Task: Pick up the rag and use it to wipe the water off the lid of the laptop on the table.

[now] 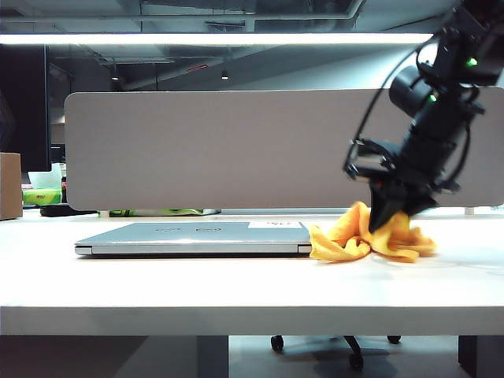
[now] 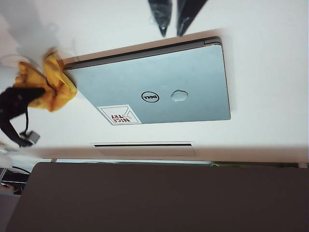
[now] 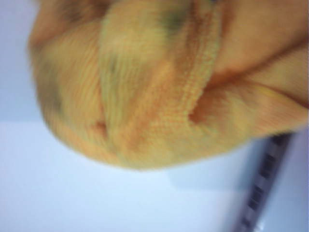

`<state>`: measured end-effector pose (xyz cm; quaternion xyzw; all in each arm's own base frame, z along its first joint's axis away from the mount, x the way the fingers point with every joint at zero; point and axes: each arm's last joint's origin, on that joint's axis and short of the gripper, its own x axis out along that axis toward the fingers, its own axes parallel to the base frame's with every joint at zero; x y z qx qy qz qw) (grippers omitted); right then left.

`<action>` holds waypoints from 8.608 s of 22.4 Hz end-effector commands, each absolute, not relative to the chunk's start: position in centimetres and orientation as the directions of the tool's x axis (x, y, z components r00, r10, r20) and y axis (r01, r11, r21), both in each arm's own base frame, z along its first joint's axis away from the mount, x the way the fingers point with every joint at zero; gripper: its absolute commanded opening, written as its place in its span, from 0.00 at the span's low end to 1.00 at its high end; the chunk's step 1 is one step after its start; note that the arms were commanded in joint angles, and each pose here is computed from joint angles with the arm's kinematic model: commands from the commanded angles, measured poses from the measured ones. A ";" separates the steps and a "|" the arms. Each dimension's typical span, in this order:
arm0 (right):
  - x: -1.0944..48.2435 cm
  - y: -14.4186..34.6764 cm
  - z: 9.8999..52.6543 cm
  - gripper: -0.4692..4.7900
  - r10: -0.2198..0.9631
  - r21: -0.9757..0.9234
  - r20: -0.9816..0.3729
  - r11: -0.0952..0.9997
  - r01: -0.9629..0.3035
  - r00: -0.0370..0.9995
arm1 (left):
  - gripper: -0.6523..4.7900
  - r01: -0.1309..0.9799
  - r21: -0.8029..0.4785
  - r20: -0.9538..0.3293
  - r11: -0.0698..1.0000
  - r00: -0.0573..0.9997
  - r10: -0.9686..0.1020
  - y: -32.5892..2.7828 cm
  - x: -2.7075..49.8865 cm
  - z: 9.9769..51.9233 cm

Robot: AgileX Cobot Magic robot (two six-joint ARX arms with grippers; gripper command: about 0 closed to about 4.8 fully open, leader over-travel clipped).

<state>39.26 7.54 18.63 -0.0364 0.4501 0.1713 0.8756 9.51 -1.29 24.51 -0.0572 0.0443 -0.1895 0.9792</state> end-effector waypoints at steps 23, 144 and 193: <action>44.2 31.2 24.1 0.09 0.618 0.030 -0.529 0.699 -0.715 0.582 | 0.15 0.371 -0.124 -0.053 0.920 0.924 -0.380 -1.3 9.5 24.7; 6.3 1.9 41.1 0.09 0.297 -0.022 0.140 0.955 -0.297 0.944 | 0.15 0.187 -0.137 0.052 0.973 0.982 -0.181 -0.7 10.2 23.6; 9.0 -0.2 19.0 0.09 0.022 0.021 0.013 1.000 -0.022 1.000 | 0.16 0.092 -0.092 -0.093 0.991 0.991 -0.101 -0.5 11.1 15.9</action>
